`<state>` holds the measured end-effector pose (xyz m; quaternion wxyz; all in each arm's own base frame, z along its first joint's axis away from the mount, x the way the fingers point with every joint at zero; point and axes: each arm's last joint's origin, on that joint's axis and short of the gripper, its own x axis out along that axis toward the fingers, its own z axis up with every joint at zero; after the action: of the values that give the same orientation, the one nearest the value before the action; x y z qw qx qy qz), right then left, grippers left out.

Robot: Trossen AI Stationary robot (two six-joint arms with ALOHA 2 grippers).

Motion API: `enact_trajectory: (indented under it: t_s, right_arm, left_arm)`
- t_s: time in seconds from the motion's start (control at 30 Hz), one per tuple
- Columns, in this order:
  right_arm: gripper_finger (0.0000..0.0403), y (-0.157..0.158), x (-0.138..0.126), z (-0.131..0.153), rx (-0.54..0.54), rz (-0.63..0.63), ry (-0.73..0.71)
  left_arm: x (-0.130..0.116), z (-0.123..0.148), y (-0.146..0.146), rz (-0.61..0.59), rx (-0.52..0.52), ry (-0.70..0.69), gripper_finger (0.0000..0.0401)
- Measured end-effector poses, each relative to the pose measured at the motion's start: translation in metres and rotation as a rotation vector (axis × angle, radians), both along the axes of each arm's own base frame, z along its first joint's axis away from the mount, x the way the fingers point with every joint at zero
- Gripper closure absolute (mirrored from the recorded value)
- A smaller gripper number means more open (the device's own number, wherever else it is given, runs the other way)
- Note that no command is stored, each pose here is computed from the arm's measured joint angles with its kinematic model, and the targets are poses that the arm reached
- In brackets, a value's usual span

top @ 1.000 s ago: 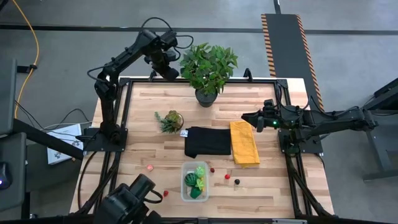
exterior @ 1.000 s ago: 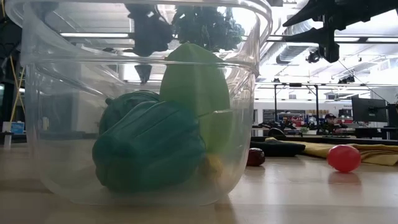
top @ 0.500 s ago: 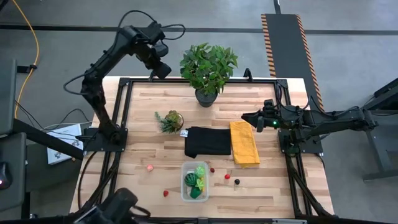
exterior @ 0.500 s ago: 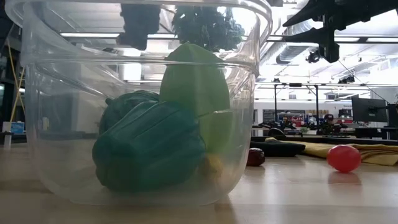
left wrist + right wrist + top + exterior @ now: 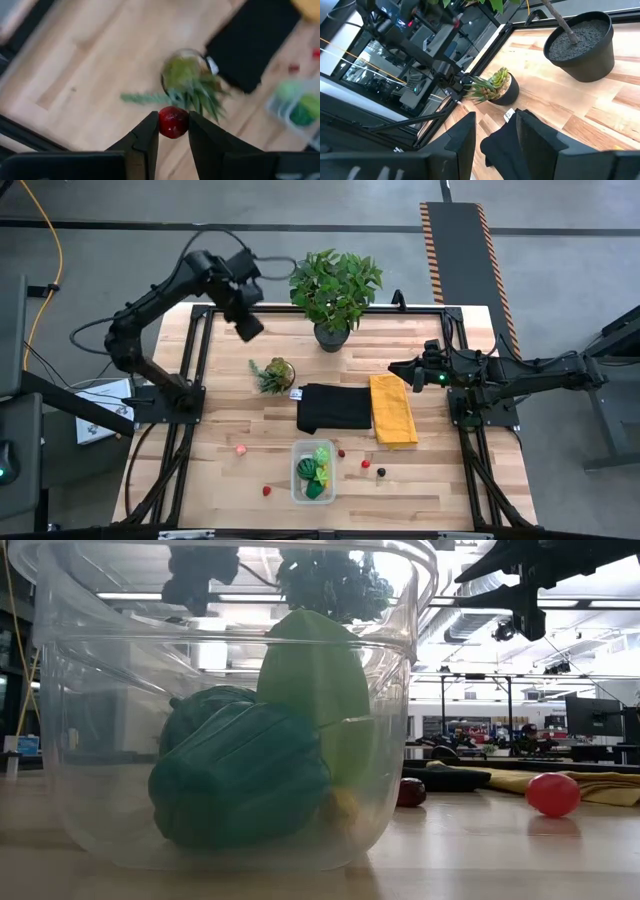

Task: Pick and placing Produce into tupperware
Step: Put the top red cherry into the bin

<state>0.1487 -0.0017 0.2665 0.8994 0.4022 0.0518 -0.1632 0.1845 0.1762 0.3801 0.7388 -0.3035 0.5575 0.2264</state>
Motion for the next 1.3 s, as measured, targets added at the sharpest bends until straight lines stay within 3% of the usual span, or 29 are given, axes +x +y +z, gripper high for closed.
enact_trajectory:
  t_s: [0.43, 0.9, 1.17, 1.3]
  right_arm:
    - [0.0269, 0.0, 0.0, 0.0, 0.005, 0.008, -0.001]
    - [0.0269, 0.001, 0.0, 0.0, -0.001, 0.029, 0.003]
    - [0.0269, 0.001, 0.0, 0.0, -0.012, 0.034, 0.005]
    - [0.0269, 0.001, 0.0, 0.0, -0.019, 0.035, 0.008]
  left_arm:
    - [0.011, -0.035, -0.069, -0.11, -0.113, 0.111, 0.0313]
    - [-0.001, -0.036, -0.11, -0.158, -0.118, 0.109, 0.0313]
    - [0.017, -0.042, -0.13, -0.263, -0.118, 0.125, 0.0313]
    - [0.037, -0.048, -0.139, -0.298, -0.112, 0.062, 0.0313]
